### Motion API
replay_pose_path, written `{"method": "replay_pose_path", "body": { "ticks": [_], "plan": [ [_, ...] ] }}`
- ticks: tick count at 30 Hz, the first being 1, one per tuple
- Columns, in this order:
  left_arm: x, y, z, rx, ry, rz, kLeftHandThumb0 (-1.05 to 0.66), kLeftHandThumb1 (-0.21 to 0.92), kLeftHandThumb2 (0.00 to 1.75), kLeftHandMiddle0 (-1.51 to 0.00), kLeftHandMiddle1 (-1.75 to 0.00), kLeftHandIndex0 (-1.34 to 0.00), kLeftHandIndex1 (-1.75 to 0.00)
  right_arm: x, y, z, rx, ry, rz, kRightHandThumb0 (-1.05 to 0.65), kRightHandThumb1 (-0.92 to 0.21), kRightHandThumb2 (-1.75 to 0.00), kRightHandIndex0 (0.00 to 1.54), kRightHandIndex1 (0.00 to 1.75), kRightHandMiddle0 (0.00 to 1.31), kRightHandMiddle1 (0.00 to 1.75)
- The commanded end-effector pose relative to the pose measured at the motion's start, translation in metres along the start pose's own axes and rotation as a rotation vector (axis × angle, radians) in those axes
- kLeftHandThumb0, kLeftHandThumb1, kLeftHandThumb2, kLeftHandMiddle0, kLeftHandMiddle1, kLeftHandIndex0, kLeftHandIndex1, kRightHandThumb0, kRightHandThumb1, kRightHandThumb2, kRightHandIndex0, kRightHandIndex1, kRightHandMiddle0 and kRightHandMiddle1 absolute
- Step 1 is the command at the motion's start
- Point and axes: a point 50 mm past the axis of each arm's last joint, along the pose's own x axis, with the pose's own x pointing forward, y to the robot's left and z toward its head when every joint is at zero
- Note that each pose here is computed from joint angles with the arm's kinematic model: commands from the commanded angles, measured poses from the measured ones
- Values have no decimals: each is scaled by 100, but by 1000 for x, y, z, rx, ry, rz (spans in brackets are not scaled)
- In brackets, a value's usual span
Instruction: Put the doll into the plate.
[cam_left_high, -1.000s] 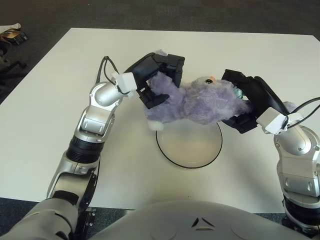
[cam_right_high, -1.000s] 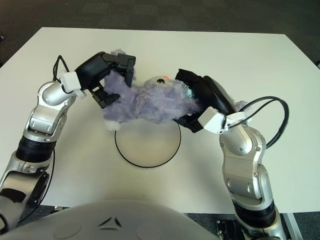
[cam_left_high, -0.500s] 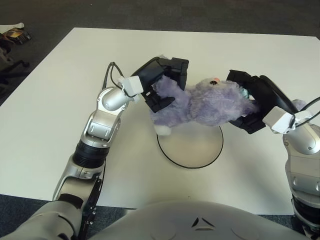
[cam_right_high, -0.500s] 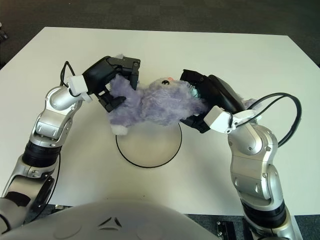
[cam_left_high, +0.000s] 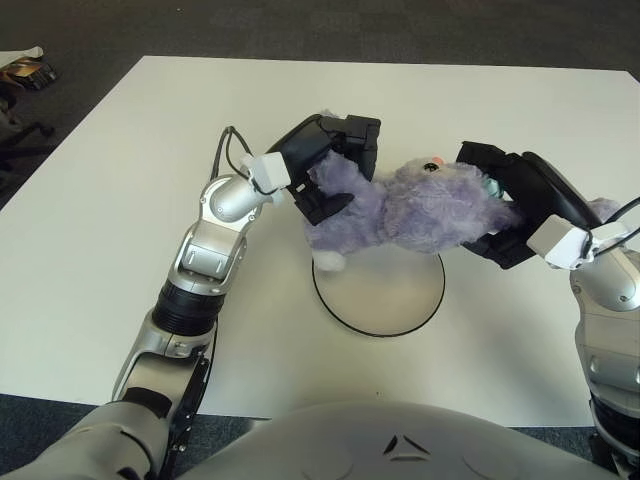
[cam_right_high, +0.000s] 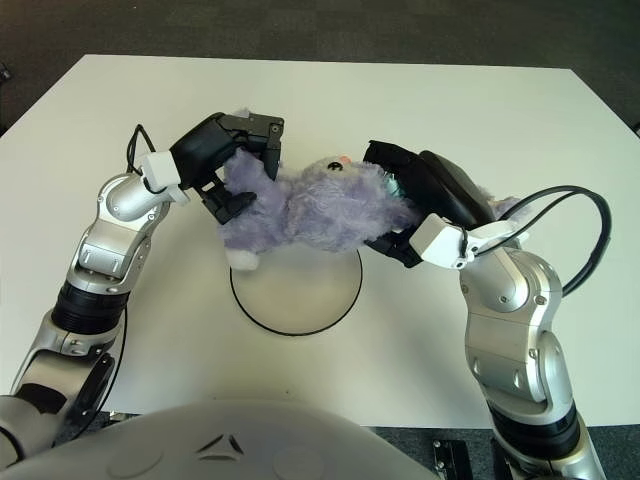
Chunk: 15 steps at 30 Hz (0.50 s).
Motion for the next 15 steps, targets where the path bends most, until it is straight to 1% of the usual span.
{"method": "replay_pose_path", "body": {
  "ticks": [1, 4, 6, 8, 9, 10, 11, 12, 15],
  "plan": [
    [2, -1, 1, -3, -16, 5, 56, 10, 158, -79, -175, -89, -175, -1, -5, 4, -23, -12, -18, 56, -12, -156, 77, 175, 95, 175],
    [3, -2, 1, 6, -31, 10, 56, 10, 157, -79, -175, -88, -175, -1, -5, 4, 8, 1, -24, 56, -12, -156, 77, 175, 91, 175],
    [3, -2, 1, 10, -36, 11, 56, 11, 157, -78, -175, -87, -175, -1, -5, 4, 23, 6, -25, 55, -13, -154, 76, 175, 85, 175],
    [3, -1, 1, 23, -38, 7, 56, 11, 157, -78, -175, -87, -175, -1, -5, 4, 31, 7, -28, 54, -13, -154, 76, 175, 83, 175],
    [3, 0, 1, 33, -38, 5, 44, 7, 160, -80, -175, -84, -173, -1, -5, 4, 34, 7, -31, 44, -11, -154, 77, 175, 82, 168],
    [4, 0, 2, 46, -38, 3, 28, 1, 165, -84, -175, -80, -171, -1, -5, 4, 32, 5, -33, 28, -8, -154, 78, 175, 81, 158],
    [4, 0, 2, 59, -38, 3, 23, 0, 165, -85, -175, -80, -166, -1, -4, 0, 21, 9, -33, 22, -7, -153, 78, 175, 81, 154],
    [4, 0, 2, 66, -39, 5, 14, -1, 163, -85, -175, -82, -156, -1, -3, -4, 12, 12, -33, 14, -7, -151, 78, 175, 80, 149],
    [5, 0, 1, 71, -51, 5, 4, -3, 160, -85, -175, -85, -143, -1, -3, -5, -44, -7, -47, 4, -8, -148, 76, 175, 77, 143]
  ]
}}
